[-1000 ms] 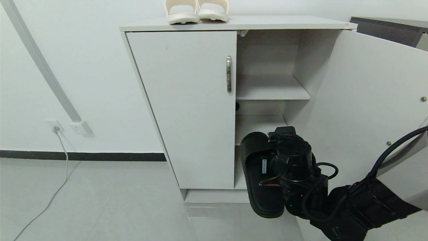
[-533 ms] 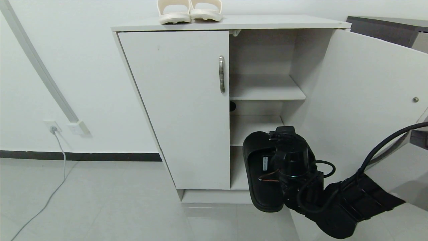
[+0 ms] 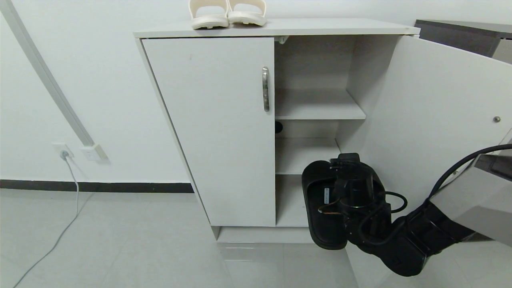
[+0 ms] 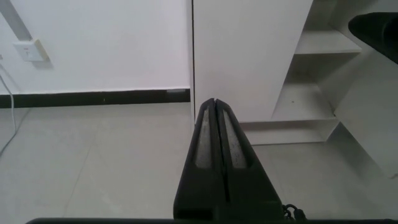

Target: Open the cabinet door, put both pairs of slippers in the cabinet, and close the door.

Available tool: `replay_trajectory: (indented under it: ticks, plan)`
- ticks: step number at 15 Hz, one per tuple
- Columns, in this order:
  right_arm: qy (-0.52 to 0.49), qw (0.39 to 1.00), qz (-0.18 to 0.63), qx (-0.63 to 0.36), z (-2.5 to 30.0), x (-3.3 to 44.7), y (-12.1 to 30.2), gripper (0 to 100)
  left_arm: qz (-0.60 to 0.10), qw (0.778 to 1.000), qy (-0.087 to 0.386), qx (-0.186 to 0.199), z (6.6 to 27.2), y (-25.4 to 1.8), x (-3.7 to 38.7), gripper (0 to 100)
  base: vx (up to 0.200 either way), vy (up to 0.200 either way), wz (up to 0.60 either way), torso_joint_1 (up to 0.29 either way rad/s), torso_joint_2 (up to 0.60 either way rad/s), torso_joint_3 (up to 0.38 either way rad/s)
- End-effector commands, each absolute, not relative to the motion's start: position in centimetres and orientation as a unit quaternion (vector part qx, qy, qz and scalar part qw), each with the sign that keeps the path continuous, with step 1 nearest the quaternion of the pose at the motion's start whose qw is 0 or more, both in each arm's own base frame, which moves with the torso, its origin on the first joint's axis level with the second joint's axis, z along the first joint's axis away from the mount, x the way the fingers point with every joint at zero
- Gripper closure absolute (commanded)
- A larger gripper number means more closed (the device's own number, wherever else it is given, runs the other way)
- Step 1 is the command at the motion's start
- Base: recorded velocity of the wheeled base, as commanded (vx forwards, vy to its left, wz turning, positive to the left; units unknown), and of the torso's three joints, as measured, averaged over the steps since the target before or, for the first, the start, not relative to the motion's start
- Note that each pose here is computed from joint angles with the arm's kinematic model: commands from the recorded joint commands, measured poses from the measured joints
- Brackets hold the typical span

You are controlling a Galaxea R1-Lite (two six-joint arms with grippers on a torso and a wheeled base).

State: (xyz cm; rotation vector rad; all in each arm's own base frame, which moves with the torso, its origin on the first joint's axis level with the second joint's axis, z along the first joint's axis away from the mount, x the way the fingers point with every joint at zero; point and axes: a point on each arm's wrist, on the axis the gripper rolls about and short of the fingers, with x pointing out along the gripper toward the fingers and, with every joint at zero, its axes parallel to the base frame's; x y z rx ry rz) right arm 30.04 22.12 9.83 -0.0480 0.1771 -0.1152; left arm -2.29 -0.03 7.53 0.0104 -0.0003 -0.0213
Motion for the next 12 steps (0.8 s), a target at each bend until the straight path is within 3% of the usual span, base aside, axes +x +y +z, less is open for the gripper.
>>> replay_trajectory:
  ticks: [1,12]
  plan:
    - [0.091,0.994,-0.058,-0.026,9.9,29.7,21.8,100,-0.011,1.0,0.001,0.005,7.5,0.0,-2.3,100,0.0,0.0,0.0,0.0,0.0,0.0]
    - [0.098,0.992,-0.076,-0.03,10.1,29.8,19.4,100,-0.011,1.0,0.001,0.005,7.5,0.0,-2.3,100,0.0,0.0,0.0,0.0,0.0,0.0]
